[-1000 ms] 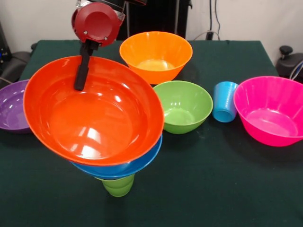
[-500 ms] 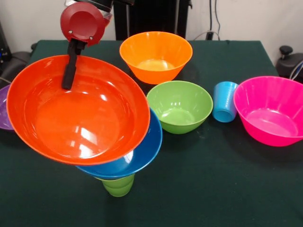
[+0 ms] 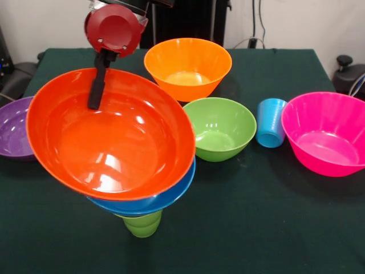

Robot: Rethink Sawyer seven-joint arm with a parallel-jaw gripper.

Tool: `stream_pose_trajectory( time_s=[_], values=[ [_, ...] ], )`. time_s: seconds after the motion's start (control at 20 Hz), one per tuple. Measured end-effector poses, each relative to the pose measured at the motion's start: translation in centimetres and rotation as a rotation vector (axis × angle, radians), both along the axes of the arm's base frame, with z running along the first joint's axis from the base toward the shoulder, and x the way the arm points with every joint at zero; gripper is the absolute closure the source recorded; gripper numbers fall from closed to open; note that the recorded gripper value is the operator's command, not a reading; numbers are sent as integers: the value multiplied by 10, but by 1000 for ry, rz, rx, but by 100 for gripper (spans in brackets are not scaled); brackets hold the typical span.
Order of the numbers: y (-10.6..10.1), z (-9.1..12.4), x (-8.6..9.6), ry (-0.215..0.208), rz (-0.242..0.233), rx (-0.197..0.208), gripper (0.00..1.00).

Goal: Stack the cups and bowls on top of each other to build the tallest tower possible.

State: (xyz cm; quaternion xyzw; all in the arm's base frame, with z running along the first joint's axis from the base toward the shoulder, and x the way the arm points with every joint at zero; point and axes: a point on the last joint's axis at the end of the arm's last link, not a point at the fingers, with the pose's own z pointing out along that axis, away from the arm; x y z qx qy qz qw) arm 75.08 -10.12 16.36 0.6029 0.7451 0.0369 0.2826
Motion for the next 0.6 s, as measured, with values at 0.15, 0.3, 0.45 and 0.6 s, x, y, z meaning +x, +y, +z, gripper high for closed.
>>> stream_pose_trajectory(
  time_s=[0.15,0.3,0.45,0.6],
  values=[
    [12,-1,1,3,16,-4,100],
    [21,-1,1,4,28,-7,100],
    [27,-2,1,6,36,-8,100],
    [31,-5,1,8,43,-10,100]
  ],
)
